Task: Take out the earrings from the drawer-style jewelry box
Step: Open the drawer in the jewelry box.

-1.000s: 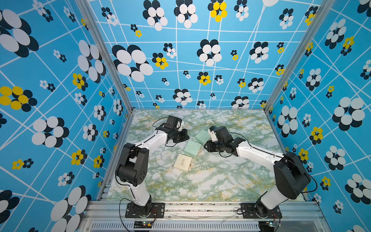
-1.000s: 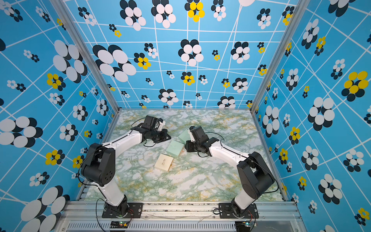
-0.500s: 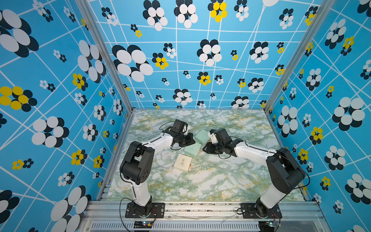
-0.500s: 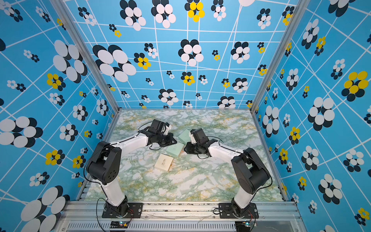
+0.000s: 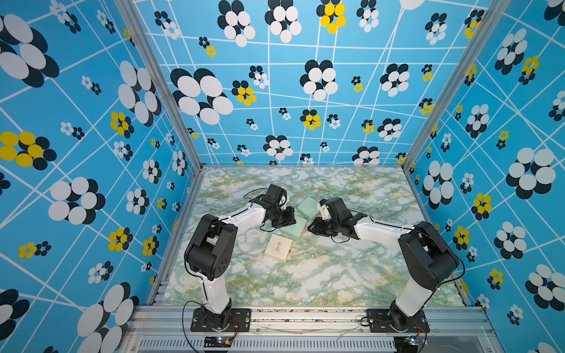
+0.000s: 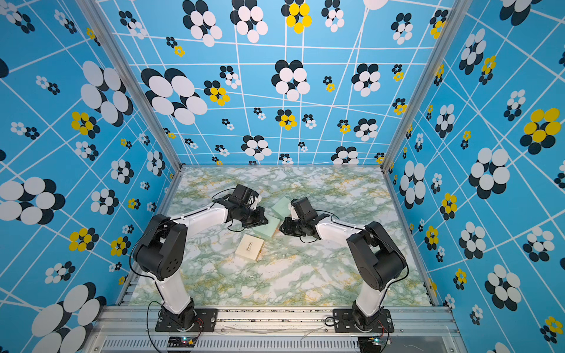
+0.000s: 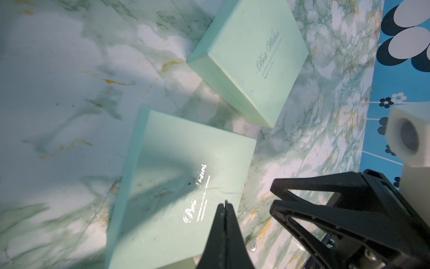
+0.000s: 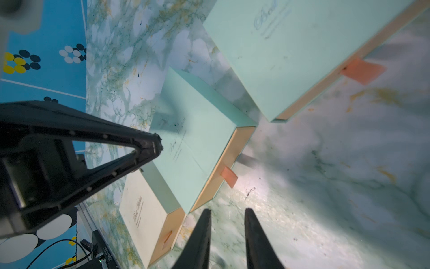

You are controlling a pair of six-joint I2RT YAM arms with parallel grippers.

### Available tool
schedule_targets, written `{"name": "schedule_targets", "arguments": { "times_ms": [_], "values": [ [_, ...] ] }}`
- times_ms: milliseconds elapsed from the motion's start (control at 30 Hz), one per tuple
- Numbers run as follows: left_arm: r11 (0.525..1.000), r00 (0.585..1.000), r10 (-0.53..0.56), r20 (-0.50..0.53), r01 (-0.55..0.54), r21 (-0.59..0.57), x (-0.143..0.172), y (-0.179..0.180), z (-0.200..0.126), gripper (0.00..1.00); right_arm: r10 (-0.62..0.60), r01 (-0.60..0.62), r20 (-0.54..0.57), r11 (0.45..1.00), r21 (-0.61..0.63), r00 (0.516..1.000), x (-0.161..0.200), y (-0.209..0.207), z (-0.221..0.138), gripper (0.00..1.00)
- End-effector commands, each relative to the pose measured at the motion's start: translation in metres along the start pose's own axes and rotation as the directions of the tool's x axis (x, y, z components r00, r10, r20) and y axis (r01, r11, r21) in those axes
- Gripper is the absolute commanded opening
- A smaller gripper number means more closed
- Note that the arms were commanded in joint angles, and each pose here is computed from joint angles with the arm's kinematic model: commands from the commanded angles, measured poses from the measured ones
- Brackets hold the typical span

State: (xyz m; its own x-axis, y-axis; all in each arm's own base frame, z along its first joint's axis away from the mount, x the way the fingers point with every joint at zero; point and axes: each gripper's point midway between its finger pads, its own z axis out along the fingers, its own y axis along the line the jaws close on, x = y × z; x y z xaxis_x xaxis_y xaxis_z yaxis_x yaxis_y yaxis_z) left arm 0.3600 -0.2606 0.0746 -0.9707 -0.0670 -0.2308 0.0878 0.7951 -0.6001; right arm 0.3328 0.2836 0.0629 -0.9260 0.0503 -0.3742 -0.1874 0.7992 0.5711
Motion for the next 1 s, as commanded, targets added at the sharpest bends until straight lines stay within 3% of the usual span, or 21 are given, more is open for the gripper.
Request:
{"name": "schedule_targets", "arguments": {
  "times_ms": [0,967],
  "values": [
    [0.998,0.999,0.001,-0.054,-0.004,-0.062,0.013,0.017,0.011,0.0,0.034,-0.034,-0.001,0.999,0.004,0.999,0.002,-0.009,0.006,0.27],
    [0.993,0.997,0.007,-0.076,-0.016,-0.117,0.025,0.032,0.01,0.0,0.099,-0.099,-0.015,0.994,-0.037,0.995,0.004,-0.011,0.026,0.22]
  ]
}}
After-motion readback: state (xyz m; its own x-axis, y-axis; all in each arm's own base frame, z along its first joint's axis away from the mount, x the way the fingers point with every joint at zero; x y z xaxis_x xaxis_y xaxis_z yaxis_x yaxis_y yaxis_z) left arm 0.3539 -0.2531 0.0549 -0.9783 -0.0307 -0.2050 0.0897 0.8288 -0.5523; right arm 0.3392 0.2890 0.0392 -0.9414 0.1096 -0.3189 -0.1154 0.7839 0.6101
